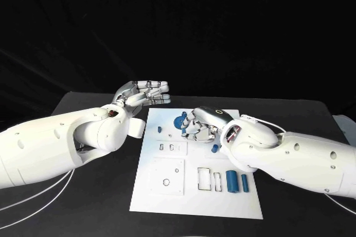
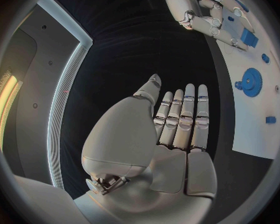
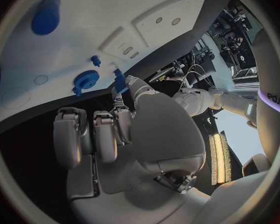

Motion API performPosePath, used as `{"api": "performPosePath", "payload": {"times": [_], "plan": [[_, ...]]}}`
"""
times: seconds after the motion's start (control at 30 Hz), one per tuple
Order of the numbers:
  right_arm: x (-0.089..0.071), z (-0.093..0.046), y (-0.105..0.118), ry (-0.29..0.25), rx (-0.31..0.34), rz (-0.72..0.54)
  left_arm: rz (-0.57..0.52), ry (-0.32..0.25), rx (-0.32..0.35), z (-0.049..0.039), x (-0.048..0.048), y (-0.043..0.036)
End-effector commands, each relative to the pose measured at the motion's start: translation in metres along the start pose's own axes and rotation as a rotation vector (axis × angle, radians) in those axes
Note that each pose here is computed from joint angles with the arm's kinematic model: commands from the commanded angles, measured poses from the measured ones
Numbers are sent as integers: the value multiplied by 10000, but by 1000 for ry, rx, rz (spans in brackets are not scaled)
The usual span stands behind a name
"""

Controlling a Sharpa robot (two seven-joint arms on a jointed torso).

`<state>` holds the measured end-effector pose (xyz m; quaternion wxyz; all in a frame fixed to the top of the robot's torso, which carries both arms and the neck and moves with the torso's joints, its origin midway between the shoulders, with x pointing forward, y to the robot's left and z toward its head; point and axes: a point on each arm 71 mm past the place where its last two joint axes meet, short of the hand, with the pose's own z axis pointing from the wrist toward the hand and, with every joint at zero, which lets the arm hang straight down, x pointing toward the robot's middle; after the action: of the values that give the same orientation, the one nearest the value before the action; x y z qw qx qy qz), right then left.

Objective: Assemble the parts on the task board

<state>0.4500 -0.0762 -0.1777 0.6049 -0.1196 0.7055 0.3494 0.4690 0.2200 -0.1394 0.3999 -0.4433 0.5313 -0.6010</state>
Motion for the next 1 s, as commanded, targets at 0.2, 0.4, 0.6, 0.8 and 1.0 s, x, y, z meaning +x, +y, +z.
{"api": "performPosePath", "payload": {"times": [0.2,0.4,0.6,0.8,1.0], "plan": [[255,34,77,88,26,-58,-10,26,4,0,45,-8],[332,44,103,110,26,-68,-10,27,3,-1,47,-8],[385,51,137,120,19,-74,-11,28,2,0,50,-7],[412,57,143,125,20,-78,-11,28,1,0,49,-7],[431,65,159,123,16,-82,-11,29,0,-2,49,-7]]}}
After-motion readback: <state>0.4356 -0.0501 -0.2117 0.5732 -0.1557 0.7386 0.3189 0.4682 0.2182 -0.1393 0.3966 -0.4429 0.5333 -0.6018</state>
